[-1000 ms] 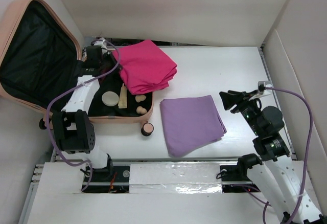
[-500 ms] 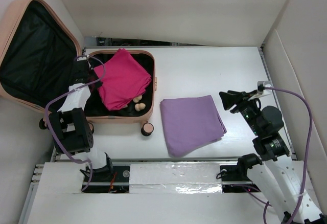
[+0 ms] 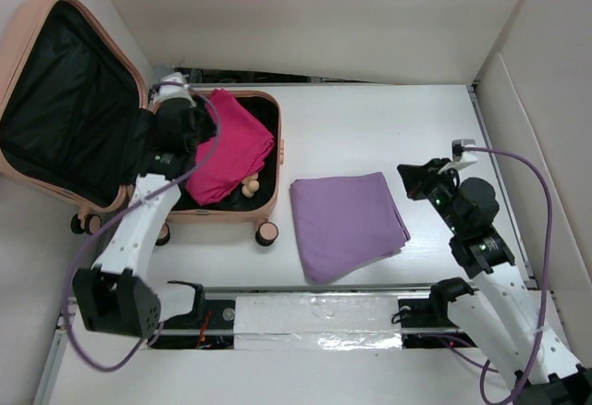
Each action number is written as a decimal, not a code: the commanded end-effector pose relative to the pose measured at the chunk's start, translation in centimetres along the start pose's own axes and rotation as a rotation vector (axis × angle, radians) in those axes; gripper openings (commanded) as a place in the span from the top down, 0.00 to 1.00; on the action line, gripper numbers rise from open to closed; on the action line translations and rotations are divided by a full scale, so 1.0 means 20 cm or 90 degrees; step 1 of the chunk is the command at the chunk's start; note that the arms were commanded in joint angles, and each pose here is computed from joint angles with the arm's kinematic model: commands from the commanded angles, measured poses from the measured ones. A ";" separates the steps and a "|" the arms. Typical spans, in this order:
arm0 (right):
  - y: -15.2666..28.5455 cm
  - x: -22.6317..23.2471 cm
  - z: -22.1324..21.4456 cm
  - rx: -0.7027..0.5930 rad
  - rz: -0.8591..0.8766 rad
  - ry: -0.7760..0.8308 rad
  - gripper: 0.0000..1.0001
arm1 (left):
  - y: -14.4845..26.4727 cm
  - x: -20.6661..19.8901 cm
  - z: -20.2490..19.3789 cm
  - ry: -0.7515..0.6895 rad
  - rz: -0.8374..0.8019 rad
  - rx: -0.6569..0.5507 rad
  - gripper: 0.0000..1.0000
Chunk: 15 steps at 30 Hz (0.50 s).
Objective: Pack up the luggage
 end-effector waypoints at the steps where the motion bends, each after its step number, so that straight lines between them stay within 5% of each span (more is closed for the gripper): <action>1: -0.06 -0.01 -0.01 -0.010 -0.017 -0.003 0.96 | 0.25 -0.30 -0.06 -0.038 -0.161 -0.001 0.60; 5: -0.15 -0.02 -0.07 0.040 -0.005 -0.006 0.98 | 0.36 -0.36 -0.39 -0.086 -0.226 0.115 0.76; 11: -0.19 -0.04 -0.12 0.076 -0.021 -0.008 0.97 | 0.37 -0.33 -0.58 -0.045 -0.283 0.189 0.95; 12: -0.19 -0.06 -0.14 0.078 -0.049 -0.008 0.94 | 0.39 -0.35 -0.60 -0.029 -0.308 0.189 0.97; 15: -0.19 -0.12 -0.24 0.105 -0.134 -0.009 0.52 | 0.51 -0.46 -0.72 -0.068 -0.366 0.229 1.00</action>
Point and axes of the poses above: each gripper's point midway between its finger pads, its own y axis back along the fingers, its own x axis along the line the jaws close on, z = x × y, the point moved 10 cm from there along y, back along the fingers, and after that the axes turned 12 degrees about y, right-handed, at the moved point
